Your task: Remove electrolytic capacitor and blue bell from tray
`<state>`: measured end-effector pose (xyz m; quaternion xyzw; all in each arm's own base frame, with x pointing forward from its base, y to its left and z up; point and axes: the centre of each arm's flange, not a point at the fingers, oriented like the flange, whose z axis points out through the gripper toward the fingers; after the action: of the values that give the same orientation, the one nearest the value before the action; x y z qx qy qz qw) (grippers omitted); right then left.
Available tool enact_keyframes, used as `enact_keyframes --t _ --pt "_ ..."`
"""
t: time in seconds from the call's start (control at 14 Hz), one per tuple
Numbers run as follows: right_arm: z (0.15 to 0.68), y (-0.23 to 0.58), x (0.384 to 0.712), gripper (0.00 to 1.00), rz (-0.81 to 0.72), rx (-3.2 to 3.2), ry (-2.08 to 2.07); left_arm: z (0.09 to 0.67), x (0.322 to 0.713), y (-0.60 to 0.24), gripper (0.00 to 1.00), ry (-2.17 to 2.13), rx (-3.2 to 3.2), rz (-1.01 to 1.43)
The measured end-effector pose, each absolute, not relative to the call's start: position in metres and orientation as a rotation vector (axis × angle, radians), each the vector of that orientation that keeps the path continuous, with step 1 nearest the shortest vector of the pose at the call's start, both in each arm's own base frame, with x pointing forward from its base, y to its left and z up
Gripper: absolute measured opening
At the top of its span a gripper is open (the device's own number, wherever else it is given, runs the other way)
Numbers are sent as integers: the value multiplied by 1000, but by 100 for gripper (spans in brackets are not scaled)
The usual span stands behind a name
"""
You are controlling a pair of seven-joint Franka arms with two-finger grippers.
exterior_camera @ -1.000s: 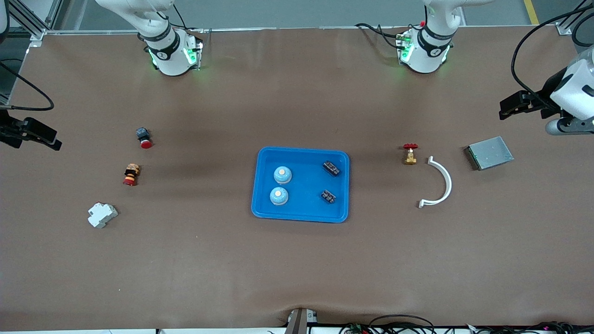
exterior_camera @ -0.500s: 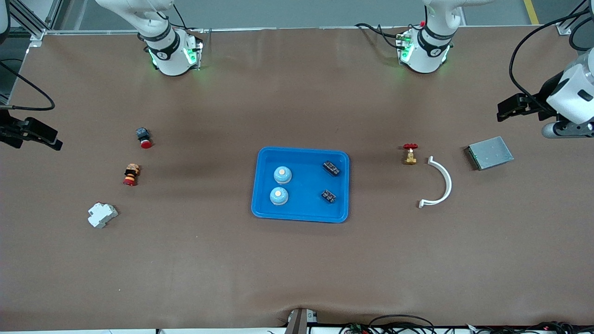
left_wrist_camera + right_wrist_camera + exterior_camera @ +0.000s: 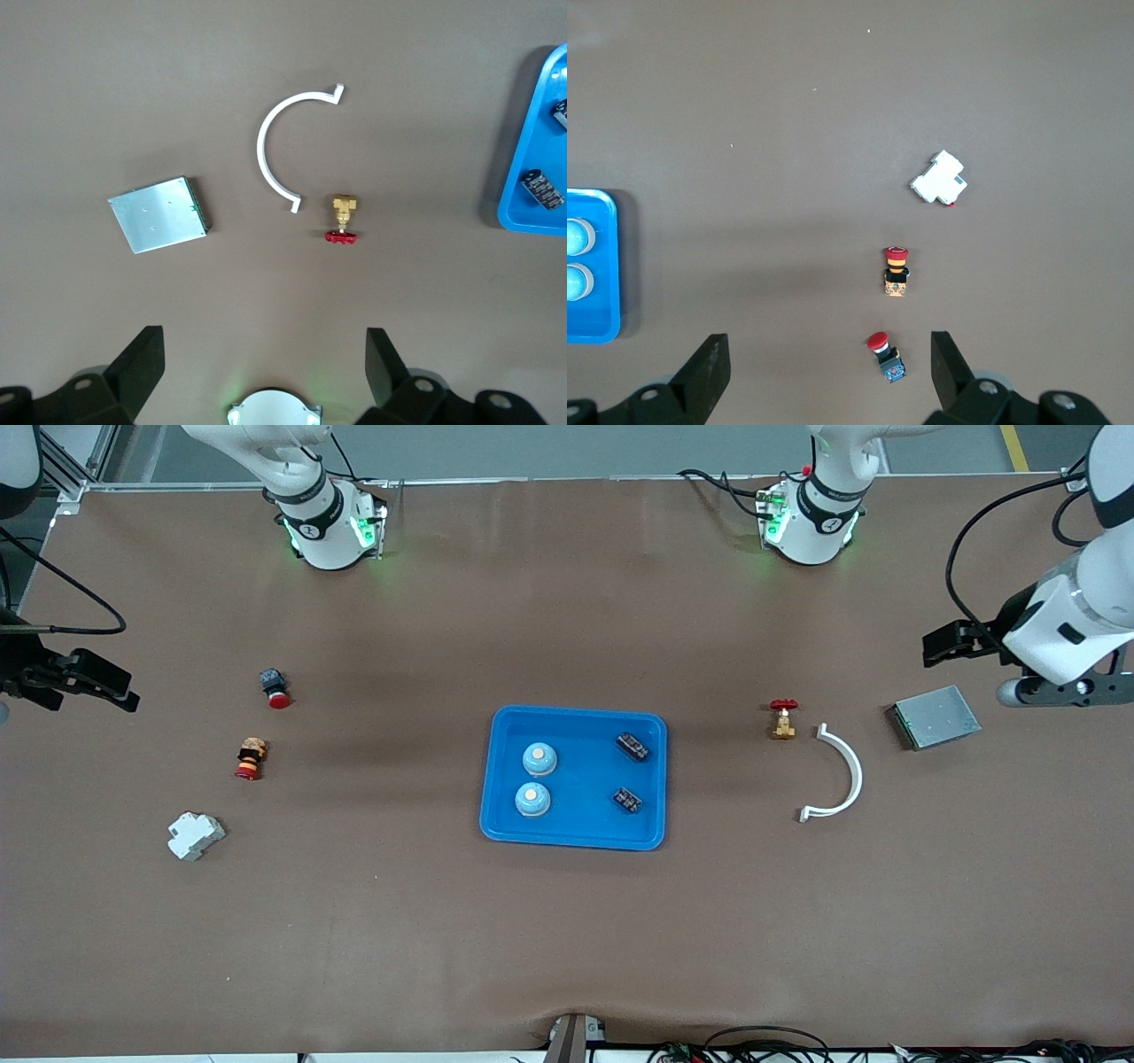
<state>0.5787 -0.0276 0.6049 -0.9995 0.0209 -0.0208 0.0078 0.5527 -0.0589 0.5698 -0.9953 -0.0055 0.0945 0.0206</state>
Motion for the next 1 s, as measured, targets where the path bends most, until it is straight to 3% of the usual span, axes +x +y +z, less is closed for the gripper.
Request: enact_keyframes --t 0.71,1.0 --pt "598 -33 578 100 -45 -3125 82 511 570 -87 100 -112 -3133 485" --pt "598 -33 578 100 -52 -3125 80 482 580 -129 100 -365 -3086 476"
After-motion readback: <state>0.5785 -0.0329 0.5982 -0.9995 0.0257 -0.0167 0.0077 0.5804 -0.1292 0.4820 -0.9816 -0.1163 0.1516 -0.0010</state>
